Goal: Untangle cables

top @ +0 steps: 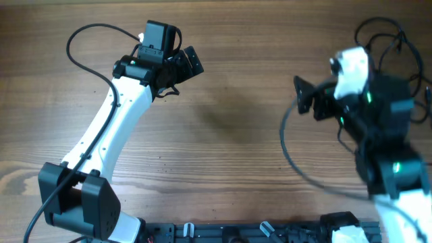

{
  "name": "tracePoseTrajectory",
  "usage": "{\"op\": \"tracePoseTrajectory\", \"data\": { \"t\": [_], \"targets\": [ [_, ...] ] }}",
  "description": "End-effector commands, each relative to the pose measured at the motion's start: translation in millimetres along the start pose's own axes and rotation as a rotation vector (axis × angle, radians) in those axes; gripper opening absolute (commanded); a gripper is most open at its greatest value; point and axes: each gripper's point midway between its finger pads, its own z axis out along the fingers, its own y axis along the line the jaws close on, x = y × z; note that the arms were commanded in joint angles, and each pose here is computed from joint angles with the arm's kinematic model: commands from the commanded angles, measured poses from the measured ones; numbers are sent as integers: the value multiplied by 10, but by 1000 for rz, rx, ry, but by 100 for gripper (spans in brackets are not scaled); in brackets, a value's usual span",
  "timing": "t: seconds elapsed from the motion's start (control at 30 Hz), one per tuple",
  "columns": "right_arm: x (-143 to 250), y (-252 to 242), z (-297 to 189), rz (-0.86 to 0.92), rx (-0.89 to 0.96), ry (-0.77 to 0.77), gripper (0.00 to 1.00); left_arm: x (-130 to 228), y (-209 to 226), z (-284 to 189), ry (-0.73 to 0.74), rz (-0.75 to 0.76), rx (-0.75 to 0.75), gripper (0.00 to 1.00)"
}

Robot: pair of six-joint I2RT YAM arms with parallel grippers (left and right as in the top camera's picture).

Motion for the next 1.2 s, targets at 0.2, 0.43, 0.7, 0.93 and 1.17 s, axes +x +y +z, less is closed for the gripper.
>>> {"op": "tracePoseTrajectory", "data": {
  "t": [0.2, 0.43, 0.7, 0.93, 1.17],
  "targets": [
    [528, -116, -424, -73, 88, -386, 100, -5, 24, 11, -7, 3, -14, 100],
    [718, -74, -566, -113, 98, -594, 100, -5, 24, 11, -7, 3, -14, 100],
    [1071, -93, -395, -103, 96, -557, 100, -5, 24, 11, -7, 3, -14, 100],
    [1387, -96, -219, -34, 68, -412, 100, -5, 24, 11, -7, 3, -14, 100],
    [1413, -100, -197, -24, 67, -398, 100, -5, 24, 11, -7, 3, -14, 100]
  ]
}}
